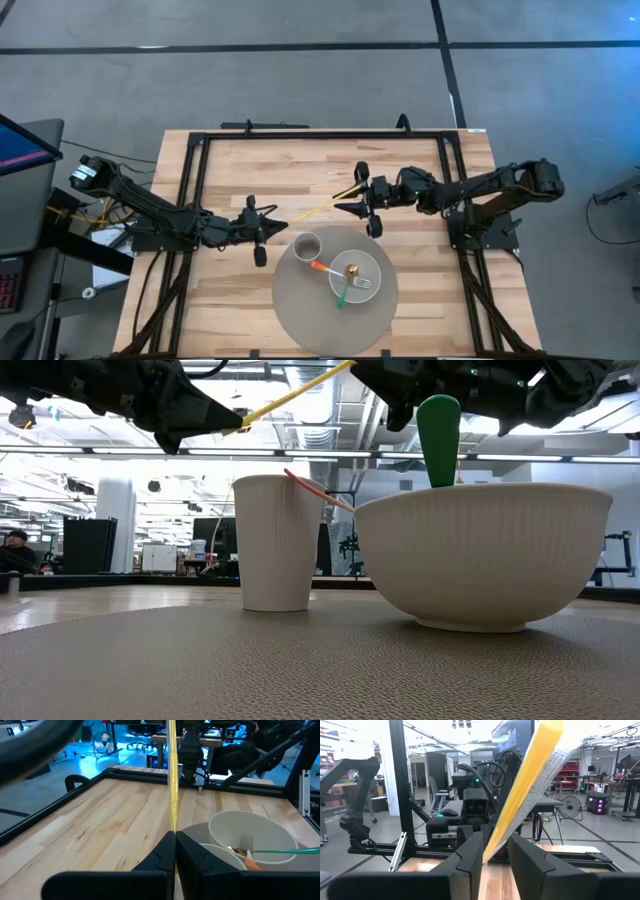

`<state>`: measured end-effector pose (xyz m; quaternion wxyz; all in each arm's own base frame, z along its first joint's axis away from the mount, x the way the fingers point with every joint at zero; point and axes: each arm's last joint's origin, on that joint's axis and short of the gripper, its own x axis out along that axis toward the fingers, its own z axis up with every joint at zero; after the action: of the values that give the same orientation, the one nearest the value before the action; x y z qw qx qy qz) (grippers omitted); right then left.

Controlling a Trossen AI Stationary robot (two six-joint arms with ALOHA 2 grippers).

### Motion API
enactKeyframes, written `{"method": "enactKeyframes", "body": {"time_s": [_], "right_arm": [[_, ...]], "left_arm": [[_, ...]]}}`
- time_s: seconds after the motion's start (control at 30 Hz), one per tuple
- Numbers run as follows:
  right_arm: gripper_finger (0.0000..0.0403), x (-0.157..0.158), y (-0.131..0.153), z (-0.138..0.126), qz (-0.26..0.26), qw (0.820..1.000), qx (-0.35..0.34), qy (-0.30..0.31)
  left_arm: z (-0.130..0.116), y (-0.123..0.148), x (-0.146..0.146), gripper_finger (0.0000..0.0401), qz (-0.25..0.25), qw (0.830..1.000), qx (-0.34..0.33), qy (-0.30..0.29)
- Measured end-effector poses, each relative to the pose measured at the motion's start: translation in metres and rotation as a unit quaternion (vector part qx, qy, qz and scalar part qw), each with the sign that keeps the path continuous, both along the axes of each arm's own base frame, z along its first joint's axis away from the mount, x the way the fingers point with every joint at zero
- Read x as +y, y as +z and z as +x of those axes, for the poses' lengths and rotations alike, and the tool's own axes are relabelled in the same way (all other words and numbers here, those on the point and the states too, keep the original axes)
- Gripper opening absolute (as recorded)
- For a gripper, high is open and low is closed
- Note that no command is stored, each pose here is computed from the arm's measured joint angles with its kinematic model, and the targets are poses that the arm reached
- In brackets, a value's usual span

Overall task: Pick & Place Utensil
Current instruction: Put the yellow straw into the white cup on the placemat

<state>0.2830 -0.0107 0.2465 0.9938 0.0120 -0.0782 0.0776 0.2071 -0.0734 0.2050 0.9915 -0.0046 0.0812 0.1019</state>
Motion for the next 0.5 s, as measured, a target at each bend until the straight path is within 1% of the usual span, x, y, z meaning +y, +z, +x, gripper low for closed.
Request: {"method": "enactKeyframes", "body": {"time_s": [0.27, 0.5], "right_arm": [[0.0041, 0.0001, 0.0005, -0.0001, 0.002, 1.0, -0.002, 0.002], [0.0018, 0.0001, 0.0008, -0.0002, 0.002, 1.0, -0.003, 0.003]], "left_arm": [[0.0007, 0.0, 0.0019, 0.0008, 0.0, 1.0, 0.0, 0.005], [0.0022, -0.0001, 0.0065, 0.0008, 0.0, 1.0, 0.0, 0.016]]}}
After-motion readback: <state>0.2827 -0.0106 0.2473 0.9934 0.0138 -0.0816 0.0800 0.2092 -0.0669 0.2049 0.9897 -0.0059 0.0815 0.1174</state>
